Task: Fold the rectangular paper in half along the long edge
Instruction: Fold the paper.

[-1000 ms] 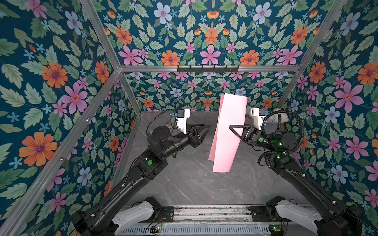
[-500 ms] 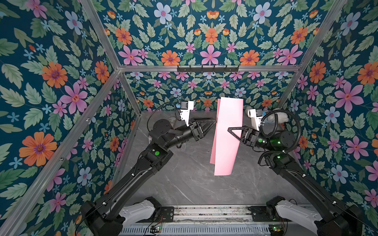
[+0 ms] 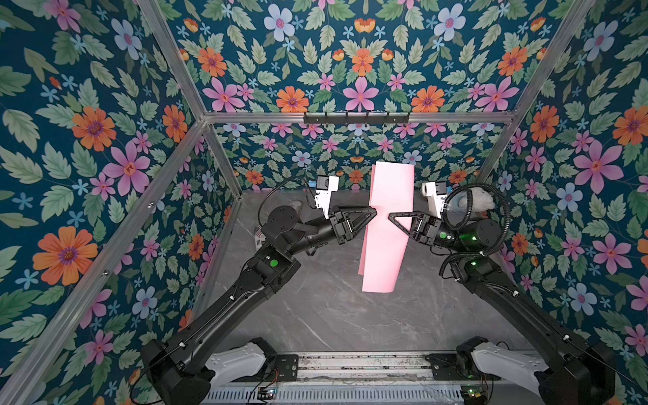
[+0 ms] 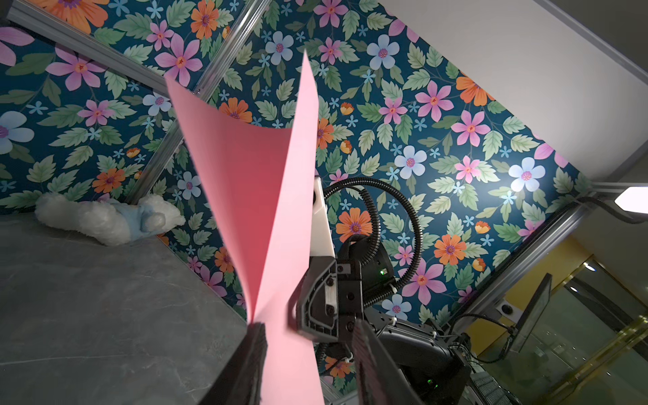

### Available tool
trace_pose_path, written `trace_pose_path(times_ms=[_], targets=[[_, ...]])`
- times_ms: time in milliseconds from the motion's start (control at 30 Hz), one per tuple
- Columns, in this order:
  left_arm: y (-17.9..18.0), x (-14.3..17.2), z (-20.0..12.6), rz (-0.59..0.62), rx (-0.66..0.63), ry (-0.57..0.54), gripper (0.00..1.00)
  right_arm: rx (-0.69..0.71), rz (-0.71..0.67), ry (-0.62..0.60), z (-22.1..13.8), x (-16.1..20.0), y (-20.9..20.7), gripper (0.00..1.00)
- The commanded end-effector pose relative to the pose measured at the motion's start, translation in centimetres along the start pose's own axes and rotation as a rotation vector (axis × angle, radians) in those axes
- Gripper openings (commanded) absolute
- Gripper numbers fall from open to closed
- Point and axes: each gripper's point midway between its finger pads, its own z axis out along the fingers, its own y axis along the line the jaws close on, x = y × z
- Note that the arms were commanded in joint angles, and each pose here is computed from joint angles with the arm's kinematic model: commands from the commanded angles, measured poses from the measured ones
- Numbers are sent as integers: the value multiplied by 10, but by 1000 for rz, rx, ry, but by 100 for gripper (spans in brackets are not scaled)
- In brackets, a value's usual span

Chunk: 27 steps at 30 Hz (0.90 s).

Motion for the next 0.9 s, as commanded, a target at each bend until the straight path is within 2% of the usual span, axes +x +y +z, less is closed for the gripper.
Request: trace_pose_path(times_ms=[0, 100, 233, 400, 600, 867], targets=[[1, 0, -1, 19, -6, -4, 44, -20, -32, -8, 1, -5, 8, 15], [3, 0, -4, 35, -36, -5, 44, -23, -34, -4, 1, -4, 9, 14], [7, -8, -17, 105, -140, -32, 44, -20, -38, -1, -1, -3, 11, 15], [12, -9, -20, 127, -176, -31, 44, -14, -38, 1, -1, -2, 11, 15], [19, -1, -10, 99, -151, -4, 45, -28, -31, -4, -2, -2, 13, 15], [8, -3, -5, 88, -96, -9, 45, -4, -21, -8, -2, 0, 4, 15]])
